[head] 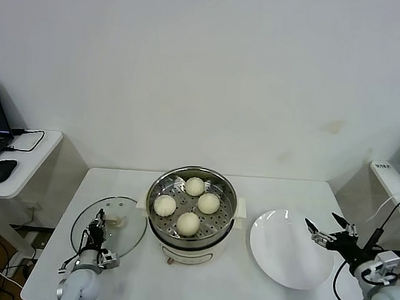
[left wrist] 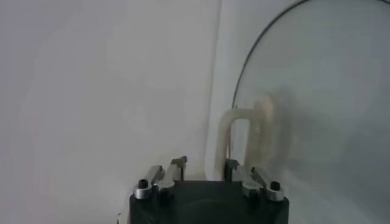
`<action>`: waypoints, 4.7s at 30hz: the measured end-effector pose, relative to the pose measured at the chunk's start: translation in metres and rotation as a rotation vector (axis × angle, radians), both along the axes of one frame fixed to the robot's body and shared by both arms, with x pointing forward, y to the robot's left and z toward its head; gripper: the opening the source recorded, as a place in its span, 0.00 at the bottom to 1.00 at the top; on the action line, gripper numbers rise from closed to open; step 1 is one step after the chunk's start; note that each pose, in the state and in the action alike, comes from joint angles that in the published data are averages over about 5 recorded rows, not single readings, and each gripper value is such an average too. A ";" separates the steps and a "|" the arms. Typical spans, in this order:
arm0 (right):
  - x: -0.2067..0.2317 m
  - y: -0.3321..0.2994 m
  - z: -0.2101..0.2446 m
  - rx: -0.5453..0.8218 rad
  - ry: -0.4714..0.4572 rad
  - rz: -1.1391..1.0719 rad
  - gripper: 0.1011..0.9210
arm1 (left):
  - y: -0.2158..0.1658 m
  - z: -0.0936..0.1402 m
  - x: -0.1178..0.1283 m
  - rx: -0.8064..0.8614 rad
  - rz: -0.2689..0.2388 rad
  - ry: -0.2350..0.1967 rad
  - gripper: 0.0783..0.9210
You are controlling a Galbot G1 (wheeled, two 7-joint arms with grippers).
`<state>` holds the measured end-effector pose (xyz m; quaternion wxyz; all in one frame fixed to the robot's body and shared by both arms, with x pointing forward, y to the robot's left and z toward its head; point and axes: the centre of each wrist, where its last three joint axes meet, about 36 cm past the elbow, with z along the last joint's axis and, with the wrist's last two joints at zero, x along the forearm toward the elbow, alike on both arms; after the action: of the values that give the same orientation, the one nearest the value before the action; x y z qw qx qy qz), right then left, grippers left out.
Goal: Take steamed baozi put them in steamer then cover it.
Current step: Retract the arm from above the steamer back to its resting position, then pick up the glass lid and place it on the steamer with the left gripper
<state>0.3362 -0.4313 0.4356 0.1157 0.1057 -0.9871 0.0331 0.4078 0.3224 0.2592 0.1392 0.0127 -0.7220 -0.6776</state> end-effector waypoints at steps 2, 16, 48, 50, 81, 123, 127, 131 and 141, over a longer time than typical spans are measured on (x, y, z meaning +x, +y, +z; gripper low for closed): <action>-0.001 0.000 0.000 0.000 0.001 0.000 0.88 | 0.001 -0.001 -0.001 0.001 -0.002 -0.002 0.11; -0.015 0.002 0.000 0.040 0.003 -0.021 0.88 | 0.008 0.025 -0.013 0.015 0.020 -0.024 0.07; -0.045 0.017 -0.020 0.152 -0.015 -0.099 0.88 | 0.029 0.181 0.000 0.152 0.119 -0.191 0.07; -0.045 0.018 -0.022 0.154 -0.014 -0.100 0.88 | 0.014 0.190 -0.002 0.133 0.098 -0.199 0.07; -0.045 0.021 -0.045 0.142 0.019 -0.129 0.88 | -0.213 0.206 -0.013 -0.034 -0.284 -0.188 0.07; -0.043 0.019 -0.054 0.130 0.037 -0.126 0.88 | -0.277 0.192 -0.012 0.008 -0.213 -0.098 0.07; -0.043 0.019 -0.055 0.126 0.039 -0.126 0.88 | -0.277 0.190 -0.011 0.011 -0.209 -0.093 0.07; -0.044 0.019 -0.055 0.124 0.040 -0.126 0.88 | -0.277 0.187 -0.010 0.014 -0.207 -0.090 0.07; -0.045 0.018 -0.056 0.122 0.040 -0.128 0.88 | -0.275 0.179 -0.009 0.017 -0.204 -0.099 0.07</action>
<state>0.2913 -0.4131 0.3795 0.1304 0.0497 -0.9895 -0.0368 0.3984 0.0478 0.4381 0.0337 -0.0263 -0.7196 -0.6930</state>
